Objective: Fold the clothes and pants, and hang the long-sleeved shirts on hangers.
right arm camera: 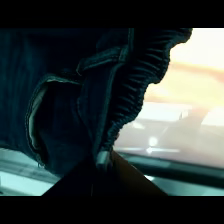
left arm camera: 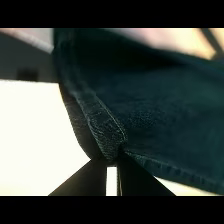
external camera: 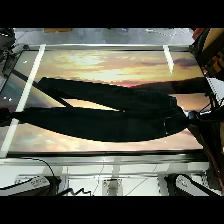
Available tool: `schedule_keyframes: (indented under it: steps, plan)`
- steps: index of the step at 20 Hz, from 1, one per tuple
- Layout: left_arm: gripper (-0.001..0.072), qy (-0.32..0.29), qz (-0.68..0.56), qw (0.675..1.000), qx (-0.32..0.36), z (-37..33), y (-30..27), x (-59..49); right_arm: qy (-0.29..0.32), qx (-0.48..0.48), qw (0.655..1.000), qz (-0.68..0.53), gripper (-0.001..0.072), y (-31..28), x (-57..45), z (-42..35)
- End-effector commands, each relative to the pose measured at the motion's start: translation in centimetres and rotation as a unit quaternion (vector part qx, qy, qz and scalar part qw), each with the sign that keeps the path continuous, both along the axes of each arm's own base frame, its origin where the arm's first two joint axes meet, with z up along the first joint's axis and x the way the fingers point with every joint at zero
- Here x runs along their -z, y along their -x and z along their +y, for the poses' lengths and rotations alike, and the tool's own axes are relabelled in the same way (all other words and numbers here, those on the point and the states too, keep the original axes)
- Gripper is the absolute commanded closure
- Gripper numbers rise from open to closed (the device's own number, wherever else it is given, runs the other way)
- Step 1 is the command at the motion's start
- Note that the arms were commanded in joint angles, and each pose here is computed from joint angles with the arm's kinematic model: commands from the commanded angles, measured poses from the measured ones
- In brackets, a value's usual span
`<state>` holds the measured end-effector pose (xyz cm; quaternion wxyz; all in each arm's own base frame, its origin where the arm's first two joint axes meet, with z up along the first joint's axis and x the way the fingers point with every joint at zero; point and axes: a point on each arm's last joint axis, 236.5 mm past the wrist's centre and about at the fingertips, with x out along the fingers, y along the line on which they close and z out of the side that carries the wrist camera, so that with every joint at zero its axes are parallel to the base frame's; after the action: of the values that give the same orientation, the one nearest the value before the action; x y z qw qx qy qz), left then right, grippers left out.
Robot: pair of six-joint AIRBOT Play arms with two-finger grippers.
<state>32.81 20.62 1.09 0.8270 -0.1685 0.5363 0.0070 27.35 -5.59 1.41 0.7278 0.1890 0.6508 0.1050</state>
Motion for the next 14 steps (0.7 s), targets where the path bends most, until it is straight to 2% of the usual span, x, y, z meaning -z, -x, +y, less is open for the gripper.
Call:
schedule_keyframes:
  steps: [1, 4, 7, 8, 9, 10, 11, 14]
  plan:
    - [0.0685, -0.019, 0.097, 0.995, 0.000, 1.2, 4.0, 3.8, -0.006, -0.012, 0.997, 0.071, 0.0655, 4.1, 2.2, 0.8]
    - [0.0684, -0.016, 0.136, 0.991, -0.004, 1.5, 5.3, 6.0, -0.014, -0.020, 0.990, 0.137, 0.0655, 8.0, 5.2, 1.7]
    - [0.0684, -0.013, 0.140, 0.990, -0.007, 1.8, 5.1, 7.0, 0.006, -0.022, 0.987, 0.160, 0.0650, 9.6, 7.0, 1.1]
    - [0.0665, -0.014, 0.139, 0.990, -0.008, 1.9, 5.0, 7.1, 0.018, -0.018, 0.988, 0.149, 0.0558, 9.0, 7.3, 0.6]
    - [0.0484, -0.014, 0.134, 0.991, -0.010, 2.0, 4.7, 7.2, 0.028, -0.012, 0.990, 0.134, 0.0349, 8.3, 7.6, 0.1]
    - [0.0122, -0.013, 0.127, 0.992, -0.012, 2.0, 4.4, 7.1, 0.041, -0.005, 0.992, 0.117, 0.0192, 7.4, 7.9, -0.4]
    - [0.0018, -0.012, 0.115, 0.993, -0.018, 2.0, 3.7, 6.9, 0.058, 0.005, 0.994, 0.093, 0.0177, 6.2, 8.2, -1.2]
    - [0.0010, 0.004, 0.036, 0.998, -0.044, 1.7, -0.5, 4.8, 0.106, 0.071, 0.991, 0.031, 0.0177, 2.6, 8.7, -3.8]
